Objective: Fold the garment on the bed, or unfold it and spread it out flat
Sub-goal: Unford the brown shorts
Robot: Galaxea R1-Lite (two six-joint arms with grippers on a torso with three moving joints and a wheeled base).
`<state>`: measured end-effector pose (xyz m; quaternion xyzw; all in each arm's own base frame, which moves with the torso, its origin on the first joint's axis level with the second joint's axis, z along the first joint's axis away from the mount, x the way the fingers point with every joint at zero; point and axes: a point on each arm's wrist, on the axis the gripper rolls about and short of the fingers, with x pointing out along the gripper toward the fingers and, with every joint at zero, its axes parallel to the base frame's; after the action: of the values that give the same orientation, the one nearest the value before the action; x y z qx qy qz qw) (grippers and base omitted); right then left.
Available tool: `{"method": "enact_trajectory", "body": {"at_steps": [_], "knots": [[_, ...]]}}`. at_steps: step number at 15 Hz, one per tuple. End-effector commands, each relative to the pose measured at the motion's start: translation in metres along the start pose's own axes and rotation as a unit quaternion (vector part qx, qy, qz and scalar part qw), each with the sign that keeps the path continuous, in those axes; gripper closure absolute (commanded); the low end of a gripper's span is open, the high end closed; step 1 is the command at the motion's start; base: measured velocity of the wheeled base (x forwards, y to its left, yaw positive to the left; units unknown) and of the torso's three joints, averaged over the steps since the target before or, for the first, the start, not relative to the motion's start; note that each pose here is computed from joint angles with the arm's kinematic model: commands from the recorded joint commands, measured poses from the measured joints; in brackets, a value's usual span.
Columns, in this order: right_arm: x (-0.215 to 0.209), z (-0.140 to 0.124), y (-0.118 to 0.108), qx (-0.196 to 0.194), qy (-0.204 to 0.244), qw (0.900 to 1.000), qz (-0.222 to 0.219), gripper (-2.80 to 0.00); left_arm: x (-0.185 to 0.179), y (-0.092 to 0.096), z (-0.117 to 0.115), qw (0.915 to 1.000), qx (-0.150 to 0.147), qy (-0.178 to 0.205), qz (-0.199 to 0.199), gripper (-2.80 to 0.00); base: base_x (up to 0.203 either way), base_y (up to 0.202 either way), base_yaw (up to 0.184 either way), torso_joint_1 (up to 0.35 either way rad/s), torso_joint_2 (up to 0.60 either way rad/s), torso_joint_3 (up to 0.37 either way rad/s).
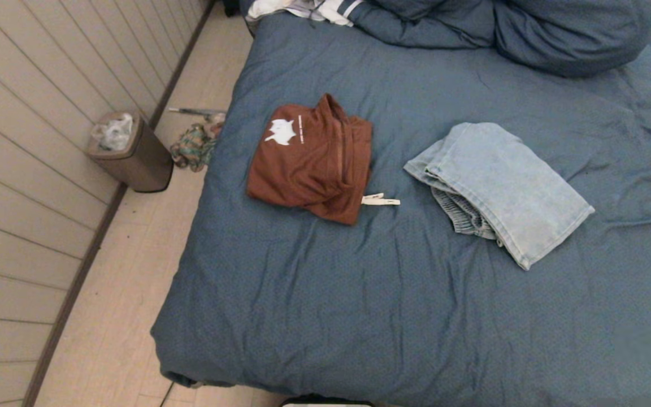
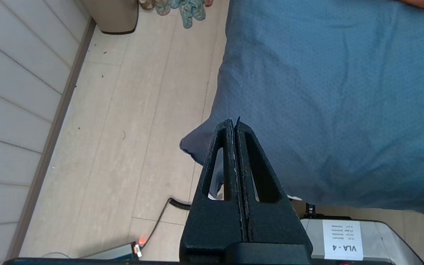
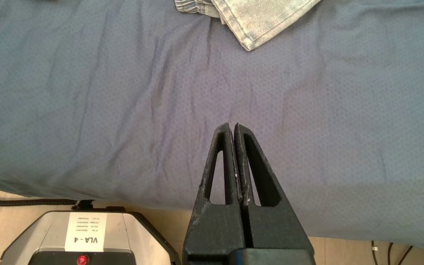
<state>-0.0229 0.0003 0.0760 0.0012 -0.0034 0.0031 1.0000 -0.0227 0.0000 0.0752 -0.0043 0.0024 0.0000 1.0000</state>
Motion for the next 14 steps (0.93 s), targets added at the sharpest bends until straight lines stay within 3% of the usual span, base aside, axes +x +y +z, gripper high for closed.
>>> {"method": "enact_trajectory", "body": {"at_steps": [1, 3, 4, 5, 8, 11, 14], "knots": [[-0.001, 0.0, 0.0, -0.004, -0.006, 1.0, 0.002, 0.0, 0.0, 0.0, -0.001, 1.0, 0.0, 0.001, 0.0, 0.0, 0.0, 0.0, 0.0, 0.0, 0.0, 0.0], [-0.001, 0.0, 0.0, -0.005, -0.005, 1.0, -0.002, 0.0, -0.001, 0.0, 0.004, 1.0, 0.006, -0.007, 0.0, 0.0, 0.0, 0.0, 0.0, 0.0, 0.0, 0.0], [-0.002, 0.002, 0.0, -0.005, -0.005, 1.0, 0.0, 0.0, -0.005, 0.0, 0.017, 0.9997, 0.006, -0.025, -0.002, 0.0, 0.0, 0.0, 0.0, 0.0, 0.0, 0.0], [-0.003, 0.005, 0.0, -0.005, 0.004, 1.0, 0.002, 0.0, -0.01, -0.001, 0.037, 0.999, 0.006, -0.043, -0.005, 0.0, 0.0, 0.0, 0.0, 0.0, 0.0, 0.0], [-0.011, 0.06, 0.0, -0.004, 0.019, 1.0, 0.006, 0.0, 0.002, -0.002, 0.104, 0.9991, -0.011, -0.018, -0.035, 0.0, 0.0, 0.0, 0.0, 0.0, 0.0, 0.0], [0.026, 0.118, 0.0, 0.021, 0.099, 0.995, 0.018, 0.0, 0.047, -0.005, 0.158, 0.9931, -0.073, 0.05, -0.077, 0.0, 0.0, 0.0, 0.0, 0.0, 0.0, 0.0], [0.103, 0.167, 0.006, 0.068, 0.17, 0.982, 0.038, 0.0, 0.128, -0.007, 0.177, 0.9729, -0.129, 0.162, -0.103, 0.0, 0.0, 0.0, 0.0, 0.0, 0.0, 0.0]]}}
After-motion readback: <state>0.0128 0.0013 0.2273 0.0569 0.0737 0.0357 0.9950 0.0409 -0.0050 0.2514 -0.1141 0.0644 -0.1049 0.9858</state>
